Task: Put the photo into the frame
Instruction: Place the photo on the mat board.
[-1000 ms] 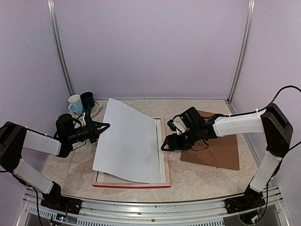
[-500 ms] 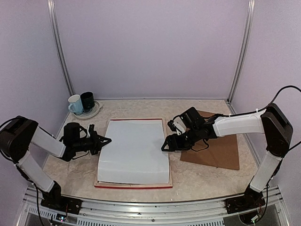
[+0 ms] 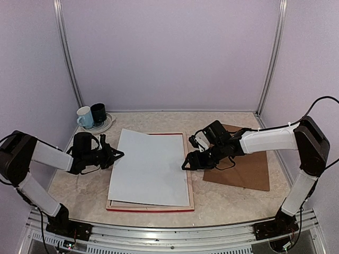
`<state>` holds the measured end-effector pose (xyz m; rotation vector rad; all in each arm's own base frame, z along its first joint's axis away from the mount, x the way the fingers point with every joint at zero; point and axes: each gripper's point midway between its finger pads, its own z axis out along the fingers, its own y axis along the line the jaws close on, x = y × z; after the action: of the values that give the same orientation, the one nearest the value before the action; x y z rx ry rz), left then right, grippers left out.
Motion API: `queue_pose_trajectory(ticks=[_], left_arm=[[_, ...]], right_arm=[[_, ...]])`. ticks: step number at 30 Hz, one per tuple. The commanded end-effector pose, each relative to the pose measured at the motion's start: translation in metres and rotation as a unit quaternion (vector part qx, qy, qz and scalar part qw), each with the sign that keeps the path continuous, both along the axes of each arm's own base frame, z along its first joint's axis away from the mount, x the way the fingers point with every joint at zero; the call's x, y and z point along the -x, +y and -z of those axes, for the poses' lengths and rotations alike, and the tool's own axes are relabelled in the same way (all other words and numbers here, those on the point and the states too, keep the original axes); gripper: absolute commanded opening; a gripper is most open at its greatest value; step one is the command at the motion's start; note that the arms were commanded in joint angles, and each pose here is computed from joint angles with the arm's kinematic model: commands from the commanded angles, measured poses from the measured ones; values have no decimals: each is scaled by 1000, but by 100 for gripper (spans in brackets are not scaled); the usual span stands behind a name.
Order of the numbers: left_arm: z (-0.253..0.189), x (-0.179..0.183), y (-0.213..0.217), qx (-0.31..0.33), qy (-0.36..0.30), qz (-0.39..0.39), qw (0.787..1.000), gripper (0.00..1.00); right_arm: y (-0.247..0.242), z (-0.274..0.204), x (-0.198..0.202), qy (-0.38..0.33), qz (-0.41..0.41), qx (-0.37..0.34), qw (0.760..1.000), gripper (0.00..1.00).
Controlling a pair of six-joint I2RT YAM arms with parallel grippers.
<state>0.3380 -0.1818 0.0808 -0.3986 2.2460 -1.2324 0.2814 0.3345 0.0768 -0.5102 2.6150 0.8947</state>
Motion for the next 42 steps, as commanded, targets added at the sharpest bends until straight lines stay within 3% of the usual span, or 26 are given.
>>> queue_pose_trajectory(ticks=[1, 7, 12, 34, 42], left_arm=[[4, -5, -6, -17, -6, 14, 1000, 6], [14, -5, -11, -18, 4, 22, 1000, 6], [18, -7, -12, -21, 8, 21, 1000, 12], [29, -10, -13, -57, 9, 11, 998, 12], [25, -12, -10, -75, 5, 5, 997, 36]], right_arm=[[5, -4, -9, -2, 6, -13, 1000, 73], [5, -2, -10, 0, 7, -11, 1000, 73], [4, 1, -10, 2, 9, -8, 1000, 72], [2, 3, -11, 2, 11, -8, 1000, 73], [2, 3, -10, 3, 11, -9, 1000, 72]])
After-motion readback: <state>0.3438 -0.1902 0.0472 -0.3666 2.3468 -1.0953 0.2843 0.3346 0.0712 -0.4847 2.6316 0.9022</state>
